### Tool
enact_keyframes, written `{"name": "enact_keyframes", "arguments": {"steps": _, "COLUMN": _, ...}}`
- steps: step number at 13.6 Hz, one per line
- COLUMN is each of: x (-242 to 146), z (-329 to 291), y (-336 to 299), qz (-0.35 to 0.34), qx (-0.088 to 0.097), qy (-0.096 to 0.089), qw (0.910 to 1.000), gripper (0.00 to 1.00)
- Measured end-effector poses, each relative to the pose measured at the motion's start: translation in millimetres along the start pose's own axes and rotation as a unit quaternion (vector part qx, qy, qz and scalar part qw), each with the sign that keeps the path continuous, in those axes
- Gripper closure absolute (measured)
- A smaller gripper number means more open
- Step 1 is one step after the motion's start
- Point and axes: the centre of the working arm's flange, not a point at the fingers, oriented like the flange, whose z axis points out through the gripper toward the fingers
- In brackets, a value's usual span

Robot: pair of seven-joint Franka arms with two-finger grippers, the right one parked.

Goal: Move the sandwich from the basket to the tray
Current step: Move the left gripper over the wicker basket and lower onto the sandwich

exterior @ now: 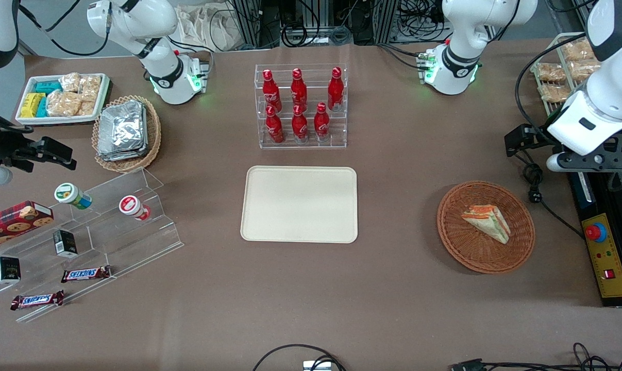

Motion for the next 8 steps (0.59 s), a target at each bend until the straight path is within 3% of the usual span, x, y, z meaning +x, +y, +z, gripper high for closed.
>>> {"name": "enact_keyframes", "arguments": {"steps": 3, "x": 0.4, "z": -0.4, "y": 0.0, "qz": 0.000, "qx": 0.000, "qy": 0.002, "qw": 1.0000, "gripper": 0.00}}
{"name": "enact_keyframes", "arguments": {"steps": 6, "x": 5.3, "z": 0.5, "y": -1.1, "qz": -0.001, "qx": -0.001, "qy": 0.017, "qw": 0.9999, "gripper": 0.00}}
{"name": "enact_keyframes", "arguments": {"steps": 8, "x": 10.6, "z": 18.0, "y": -3.9, "qz": -0.009, "qx": 0.000, "qy": 0.012, "qw": 0.9999, "gripper": 0.00}}
